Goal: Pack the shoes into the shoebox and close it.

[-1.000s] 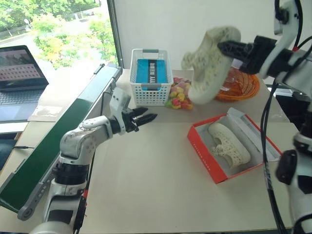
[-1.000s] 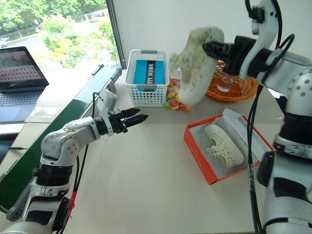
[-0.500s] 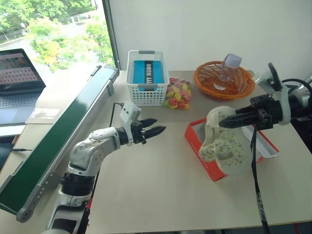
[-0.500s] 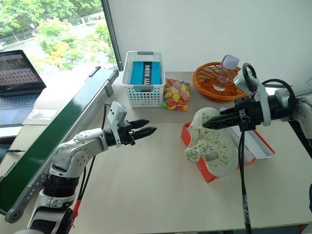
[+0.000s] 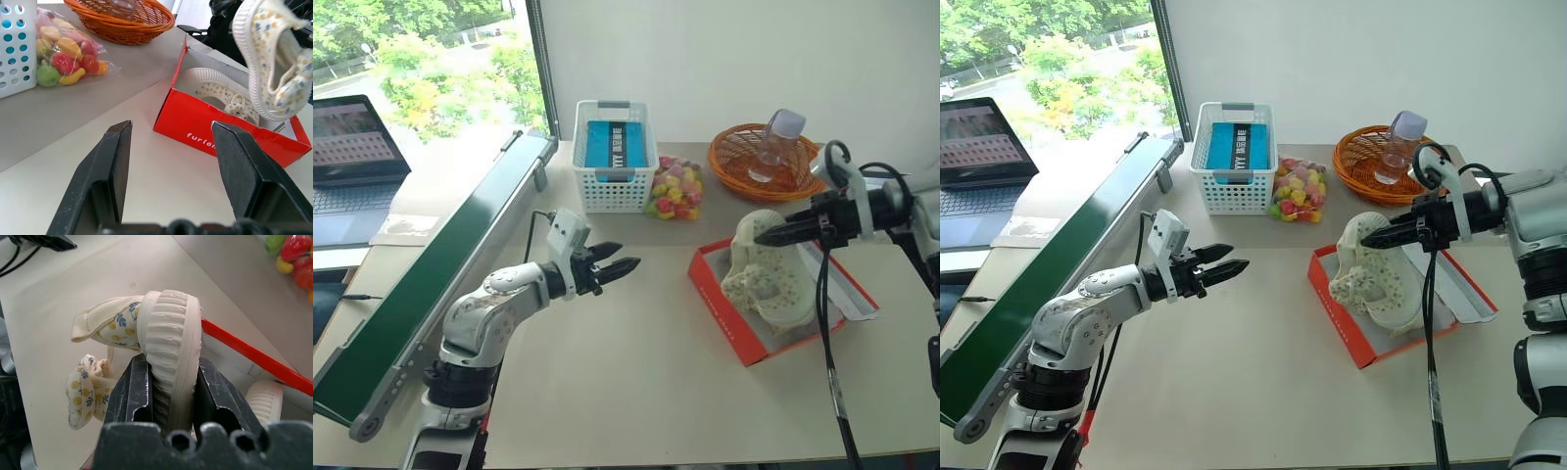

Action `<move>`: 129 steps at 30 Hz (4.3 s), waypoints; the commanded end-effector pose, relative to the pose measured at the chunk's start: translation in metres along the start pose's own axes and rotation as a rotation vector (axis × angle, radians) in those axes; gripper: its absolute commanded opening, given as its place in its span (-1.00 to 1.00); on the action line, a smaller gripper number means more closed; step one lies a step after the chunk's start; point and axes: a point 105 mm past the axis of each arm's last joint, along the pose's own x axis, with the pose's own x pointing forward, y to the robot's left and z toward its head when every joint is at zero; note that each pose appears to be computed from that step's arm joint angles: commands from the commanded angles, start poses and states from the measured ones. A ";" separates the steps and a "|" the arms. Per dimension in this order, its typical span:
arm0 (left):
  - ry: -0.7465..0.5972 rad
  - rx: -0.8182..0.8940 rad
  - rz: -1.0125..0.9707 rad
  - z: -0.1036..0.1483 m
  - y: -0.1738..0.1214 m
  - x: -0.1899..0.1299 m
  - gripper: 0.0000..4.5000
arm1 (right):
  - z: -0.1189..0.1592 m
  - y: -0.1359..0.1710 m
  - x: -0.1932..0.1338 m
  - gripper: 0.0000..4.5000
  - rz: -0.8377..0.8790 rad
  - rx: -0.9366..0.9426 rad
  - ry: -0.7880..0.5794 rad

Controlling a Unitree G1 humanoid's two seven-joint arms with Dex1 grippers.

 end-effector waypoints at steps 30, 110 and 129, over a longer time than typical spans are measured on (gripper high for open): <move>-0.034 0.051 0.028 0.017 -0.004 -0.006 0.23 | -0.160 -0.028 0.077 -0.70 -0.152 0.273 0.388; -0.009 0.101 -0.076 0.020 -0.016 0.013 0.23 | -0.012 0.012 0.068 0.99 -0.300 -0.146 0.091; 0.135 0.281 -0.399 0.004 -0.038 0.024 0.23 | -0.058 0.061 -0.128 0.56 -0.778 0.270 -0.009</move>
